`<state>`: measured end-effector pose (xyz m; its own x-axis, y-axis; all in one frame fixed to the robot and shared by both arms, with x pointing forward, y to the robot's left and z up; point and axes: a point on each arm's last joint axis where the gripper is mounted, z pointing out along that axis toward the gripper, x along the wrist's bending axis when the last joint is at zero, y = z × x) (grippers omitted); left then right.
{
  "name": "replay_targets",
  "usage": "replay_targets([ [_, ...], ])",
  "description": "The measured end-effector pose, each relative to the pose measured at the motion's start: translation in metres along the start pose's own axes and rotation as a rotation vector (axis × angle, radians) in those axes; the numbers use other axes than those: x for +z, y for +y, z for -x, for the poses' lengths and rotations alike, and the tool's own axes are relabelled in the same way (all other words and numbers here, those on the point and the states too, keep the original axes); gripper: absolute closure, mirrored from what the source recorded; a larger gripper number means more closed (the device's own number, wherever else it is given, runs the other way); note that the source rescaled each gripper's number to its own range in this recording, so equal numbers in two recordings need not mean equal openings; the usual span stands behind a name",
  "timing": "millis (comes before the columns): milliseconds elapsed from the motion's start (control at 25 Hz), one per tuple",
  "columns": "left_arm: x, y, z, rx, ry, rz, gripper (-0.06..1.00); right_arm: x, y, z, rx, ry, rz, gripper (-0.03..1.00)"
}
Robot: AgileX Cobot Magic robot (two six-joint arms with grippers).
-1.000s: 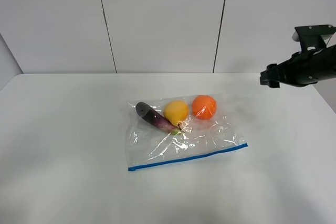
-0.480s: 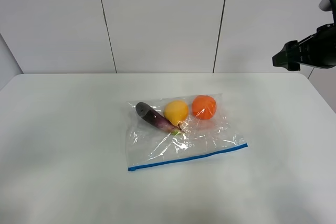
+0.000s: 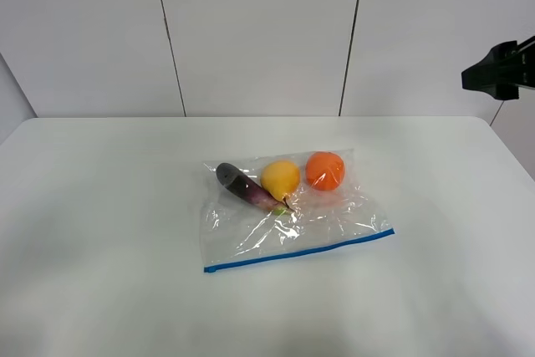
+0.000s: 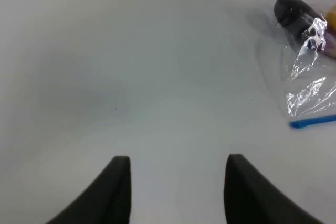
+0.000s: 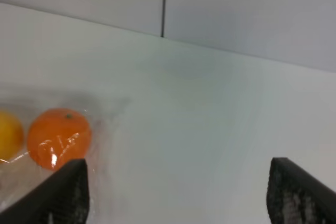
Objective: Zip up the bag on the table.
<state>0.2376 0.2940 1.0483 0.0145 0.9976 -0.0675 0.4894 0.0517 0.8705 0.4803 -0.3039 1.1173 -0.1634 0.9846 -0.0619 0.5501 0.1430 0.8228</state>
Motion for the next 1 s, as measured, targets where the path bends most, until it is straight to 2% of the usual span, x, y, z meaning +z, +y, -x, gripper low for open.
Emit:
replay_targets([
  [200, 0.000, 0.000, 0.000, 0.000, 0.000, 0.000, 0.07, -0.003, -0.022, 0.001, 0.054, -0.046, -0.038, -0.03],
  [520, 0.000, 0.000, 0.000, 0.000, 0.000, 0.000, 0.07, -0.042, -0.038, -0.005, 0.069, -0.104, 0.027, -0.03],
  [1000, 0.000, 0.000, 0.000, -0.002, 0.000, 0.000, 0.07, -0.106, -0.077, -0.024, 0.073, -0.118, 0.067, -0.03],
])
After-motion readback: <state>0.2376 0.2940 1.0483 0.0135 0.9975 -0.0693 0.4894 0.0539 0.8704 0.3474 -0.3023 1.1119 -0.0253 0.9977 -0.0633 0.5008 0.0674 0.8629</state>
